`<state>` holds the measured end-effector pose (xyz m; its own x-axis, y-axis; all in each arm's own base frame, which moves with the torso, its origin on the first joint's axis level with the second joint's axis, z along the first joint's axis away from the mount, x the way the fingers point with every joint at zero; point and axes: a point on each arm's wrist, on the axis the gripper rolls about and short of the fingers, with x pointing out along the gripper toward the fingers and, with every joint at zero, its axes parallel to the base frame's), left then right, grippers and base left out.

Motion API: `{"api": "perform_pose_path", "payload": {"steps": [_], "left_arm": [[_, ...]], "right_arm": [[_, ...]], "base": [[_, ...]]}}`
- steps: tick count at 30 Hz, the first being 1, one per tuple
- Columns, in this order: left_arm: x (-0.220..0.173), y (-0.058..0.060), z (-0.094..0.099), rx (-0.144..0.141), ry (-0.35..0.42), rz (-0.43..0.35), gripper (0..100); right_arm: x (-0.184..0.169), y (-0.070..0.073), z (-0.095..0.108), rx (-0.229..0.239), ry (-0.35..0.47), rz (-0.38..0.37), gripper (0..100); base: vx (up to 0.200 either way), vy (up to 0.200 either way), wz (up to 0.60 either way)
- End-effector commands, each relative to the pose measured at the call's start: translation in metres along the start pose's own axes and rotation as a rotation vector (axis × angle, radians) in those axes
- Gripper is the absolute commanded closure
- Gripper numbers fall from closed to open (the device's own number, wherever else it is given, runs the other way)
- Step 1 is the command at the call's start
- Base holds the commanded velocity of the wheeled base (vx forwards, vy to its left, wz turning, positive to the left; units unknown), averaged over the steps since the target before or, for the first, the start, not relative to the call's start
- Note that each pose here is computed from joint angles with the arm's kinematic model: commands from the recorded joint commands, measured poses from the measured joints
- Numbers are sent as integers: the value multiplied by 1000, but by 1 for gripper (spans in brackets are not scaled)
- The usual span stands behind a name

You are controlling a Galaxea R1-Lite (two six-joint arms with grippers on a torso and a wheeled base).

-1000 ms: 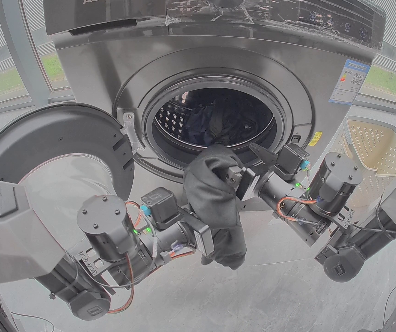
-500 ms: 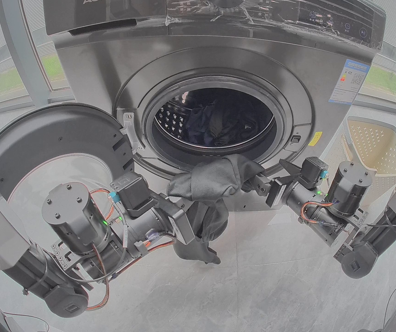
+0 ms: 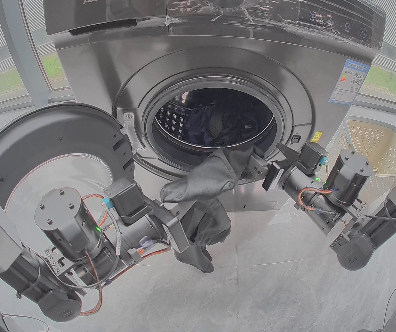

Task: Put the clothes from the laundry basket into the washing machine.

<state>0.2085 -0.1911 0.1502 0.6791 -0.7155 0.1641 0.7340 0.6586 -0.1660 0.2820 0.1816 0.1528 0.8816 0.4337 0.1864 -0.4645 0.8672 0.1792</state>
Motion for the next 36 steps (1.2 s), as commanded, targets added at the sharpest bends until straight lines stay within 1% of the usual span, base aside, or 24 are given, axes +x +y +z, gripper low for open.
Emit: {"api": "perform_pose_path", "payload": {"steps": [1,2,3,5,7,8,11,14,16,17,20,22,24,27,28,29,30,31,32,33,34,36], "left_arm": [[-6,0,-12,-1,58,5,100],[-6,0,-12,-1,58,5,100],[-5,1,-9,-4,43,7,100],[-3,2,-5,-4,24,10,100],[1,4,1,-3,-6,13,100],[1,4,2,-4,-11,14,100],[6,7,12,2,-58,25,100],[7,7,20,4,-87,27,100],[7,8,20,3,-91,28,100],[8,7,27,-6,-119,26,100],[8,6,32,-11,-137,25,100],[10,6,35,-11,-152,22,100],[11,7,37,-10,-161,25,100],[12,8,37,-9,-163,31,100],[12,8,37,-9,-162,33,100],[13,8,37,-9,-162,33,100],[14,8,37,-9,-165,33,100],[14,8,37,-9,-164,34,100],[14,9,37,-8,-168,39,100],[14,9,37,-8,-168,39,100],[16,12,40,-5,-180,53,100],[17,14,41,-4,-188,60,100]], "right_arm": [[3,-3,4,-5,-11,-2,0],[2,-3,3,-7,-5,-3,0],[-7,-7,-7,-17,50,-7,0],[-19,-10,-20,-28,116,-9,0],[-28,-15,-28,-36,163,-16,0],[-29,-16,-30,-37,171,-19,0],[-39,-29,-46,-56,251,-44,0],[-40,-36,-52,-66,274,-64,0],[-40,-37,-52,-66,277,-66,0],[-40,-41,-58,-67,297,-78,0],[-43,-43,-65,-69,326,-82,0],[-52,-40,-78,-70,392,-76,0],[-56,-37,-86,-71,429,-66,0],[-59,-29,-90,-70,445,-30,0],[-59,-29,-90,-70,445,-30,0],[-60,-17,-91,-65,441,33,0],[-61,-11,-92,-66,442,58,0],[-61,-8,-92,-66,441,68,0],[-62,0,-93,-66,441,97,0],[-62,0,-93,-66,441,97,0],[-60,15,-97,-65,436,150,0],[-58,27,-100,-65,415,191,0]], "base": [[0,0,0],[0,0,0],[0,0,0],[0,0,0],[0,0,0],[0,0,0],[0,0,0],[0,0,0],[0,0,0],[0,0,0],[0,0,0],[0,0,0],[0,0,0],[0,0,0],[0,0,0],[0,0,0],[0,0,0],[0,0,0],[0,0,0],[0,0,0],[0,0,0],[0,0,0]]}}
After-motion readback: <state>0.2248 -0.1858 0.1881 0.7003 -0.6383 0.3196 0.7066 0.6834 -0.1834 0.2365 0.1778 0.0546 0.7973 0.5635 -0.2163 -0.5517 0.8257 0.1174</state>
